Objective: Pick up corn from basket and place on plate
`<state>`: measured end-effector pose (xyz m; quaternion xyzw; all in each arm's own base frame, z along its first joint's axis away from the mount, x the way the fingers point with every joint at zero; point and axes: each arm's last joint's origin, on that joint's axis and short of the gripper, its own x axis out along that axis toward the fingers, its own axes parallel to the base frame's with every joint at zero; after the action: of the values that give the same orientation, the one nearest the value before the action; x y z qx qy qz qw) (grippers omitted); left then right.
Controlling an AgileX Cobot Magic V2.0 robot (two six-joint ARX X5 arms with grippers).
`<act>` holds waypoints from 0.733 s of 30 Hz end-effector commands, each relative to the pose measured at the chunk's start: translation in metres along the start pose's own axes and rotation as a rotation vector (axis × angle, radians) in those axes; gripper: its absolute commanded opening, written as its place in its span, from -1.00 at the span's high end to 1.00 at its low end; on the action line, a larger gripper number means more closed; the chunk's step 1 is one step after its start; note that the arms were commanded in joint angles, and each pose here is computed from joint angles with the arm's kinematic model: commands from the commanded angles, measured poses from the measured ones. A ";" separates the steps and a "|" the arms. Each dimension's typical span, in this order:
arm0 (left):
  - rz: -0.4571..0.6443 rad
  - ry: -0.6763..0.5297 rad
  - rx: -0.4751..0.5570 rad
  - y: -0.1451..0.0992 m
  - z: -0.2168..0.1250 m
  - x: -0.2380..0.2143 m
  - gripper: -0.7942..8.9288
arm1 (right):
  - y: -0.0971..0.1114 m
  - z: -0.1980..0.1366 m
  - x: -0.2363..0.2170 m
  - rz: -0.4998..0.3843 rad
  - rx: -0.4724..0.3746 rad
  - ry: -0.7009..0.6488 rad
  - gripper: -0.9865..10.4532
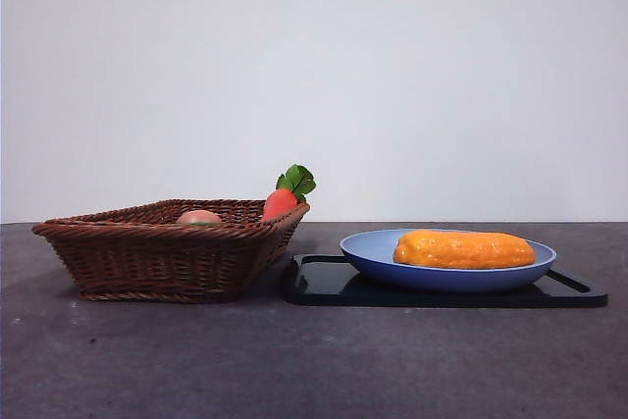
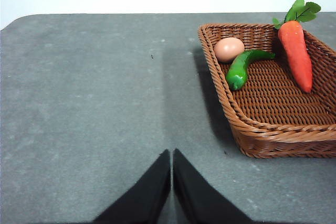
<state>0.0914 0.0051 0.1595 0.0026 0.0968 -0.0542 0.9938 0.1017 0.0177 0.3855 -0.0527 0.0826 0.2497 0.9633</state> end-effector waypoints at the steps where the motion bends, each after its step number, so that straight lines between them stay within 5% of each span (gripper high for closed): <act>1: 0.003 0.034 -0.007 0.001 -0.009 0.003 0.82 | -0.001 -0.026 0.003 -0.042 -0.031 -0.071 0.82; 9: 0.003 0.034 -0.007 0.001 -0.009 0.003 0.82 | 0.001 -0.114 0.008 -0.239 -0.078 -0.204 0.82; 22: 0.002 0.034 -0.007 0.001 -0.009 0.003 0.82 | 0.006 -0.201 0.023 -0.270 -0.039 -0.197 0.82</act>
<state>0.0914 0.0051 0.1595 0.0026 0.0968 -0.0542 0.9938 0.0920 0.0054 0.1848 -0.0681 -0.0226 0.1255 0.9895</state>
